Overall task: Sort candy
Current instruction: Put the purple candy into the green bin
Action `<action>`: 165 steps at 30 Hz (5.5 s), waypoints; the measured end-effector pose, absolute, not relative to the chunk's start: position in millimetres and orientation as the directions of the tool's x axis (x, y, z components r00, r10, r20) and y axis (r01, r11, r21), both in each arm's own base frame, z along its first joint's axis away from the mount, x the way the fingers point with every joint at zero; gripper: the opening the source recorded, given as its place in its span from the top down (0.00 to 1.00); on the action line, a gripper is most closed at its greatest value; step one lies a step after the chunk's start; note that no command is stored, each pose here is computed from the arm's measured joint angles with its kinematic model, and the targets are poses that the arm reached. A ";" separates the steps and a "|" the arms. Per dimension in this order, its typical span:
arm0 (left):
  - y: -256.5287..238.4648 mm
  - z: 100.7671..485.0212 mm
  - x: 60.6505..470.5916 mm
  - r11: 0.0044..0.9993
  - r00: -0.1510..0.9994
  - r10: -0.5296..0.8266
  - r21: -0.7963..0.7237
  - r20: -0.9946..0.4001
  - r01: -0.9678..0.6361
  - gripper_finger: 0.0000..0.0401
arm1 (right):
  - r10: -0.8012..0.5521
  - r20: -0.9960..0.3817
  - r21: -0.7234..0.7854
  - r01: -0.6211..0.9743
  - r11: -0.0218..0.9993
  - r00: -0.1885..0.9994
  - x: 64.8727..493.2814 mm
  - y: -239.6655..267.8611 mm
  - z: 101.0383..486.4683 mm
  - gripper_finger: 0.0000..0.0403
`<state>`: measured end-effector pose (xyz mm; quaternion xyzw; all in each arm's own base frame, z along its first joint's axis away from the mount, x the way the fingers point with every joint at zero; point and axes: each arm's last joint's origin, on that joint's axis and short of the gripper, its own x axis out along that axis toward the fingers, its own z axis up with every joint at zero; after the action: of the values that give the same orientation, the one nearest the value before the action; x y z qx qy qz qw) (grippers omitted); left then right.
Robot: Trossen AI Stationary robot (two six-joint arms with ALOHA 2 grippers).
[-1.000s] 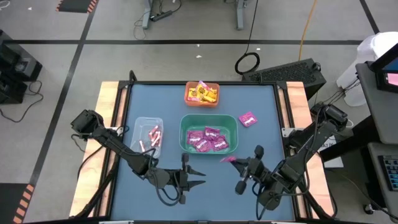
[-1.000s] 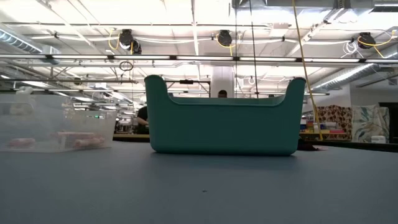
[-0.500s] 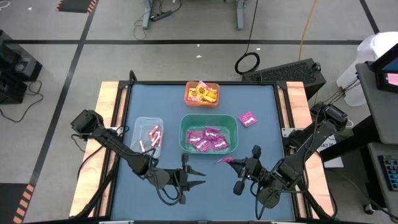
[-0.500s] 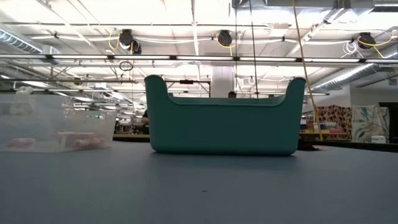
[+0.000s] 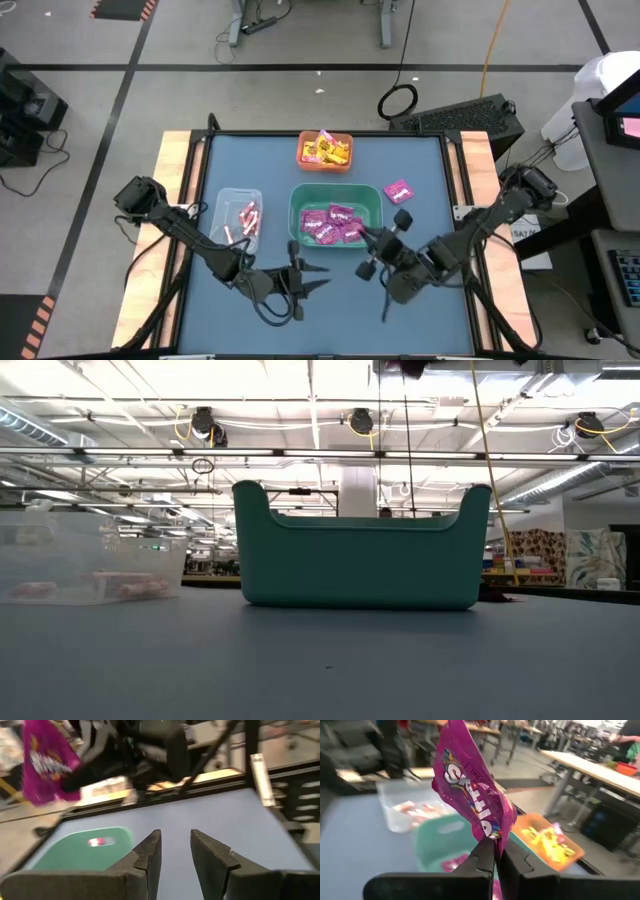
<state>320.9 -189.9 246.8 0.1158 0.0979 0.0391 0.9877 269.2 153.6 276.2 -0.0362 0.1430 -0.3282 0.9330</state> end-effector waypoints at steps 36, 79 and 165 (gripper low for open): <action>-182.9 249.2 307.2 0.989 0.945 0.093 0.141 -0.313 -0.050 0.72 | -0.462 -0.754 -0.102 0.610 0.785 0.468 283.4 16.8 197.3 0.99; -183.4 249.0 307.2 0.993 0.945 0.074 0.111 -0.318 -0.040 0.72 | -0.595 -0.572 -0.162 0.634 0.757 0.565 213.6 66.7 263.0 0.63; -182.9 248.7 308.0 0.994 0.945 0.058 0.107 -0.322 -0.025 0.72 | -0.521 -0.777 -0.107 0.743 0.661 0.352 168.7 -30.4 112.5 0.88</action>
<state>308.0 -182.9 248.7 0.0510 0.1647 0.0211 0.9848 168.7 -30.4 112.5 0.1335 0.4149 -0.3895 0.8114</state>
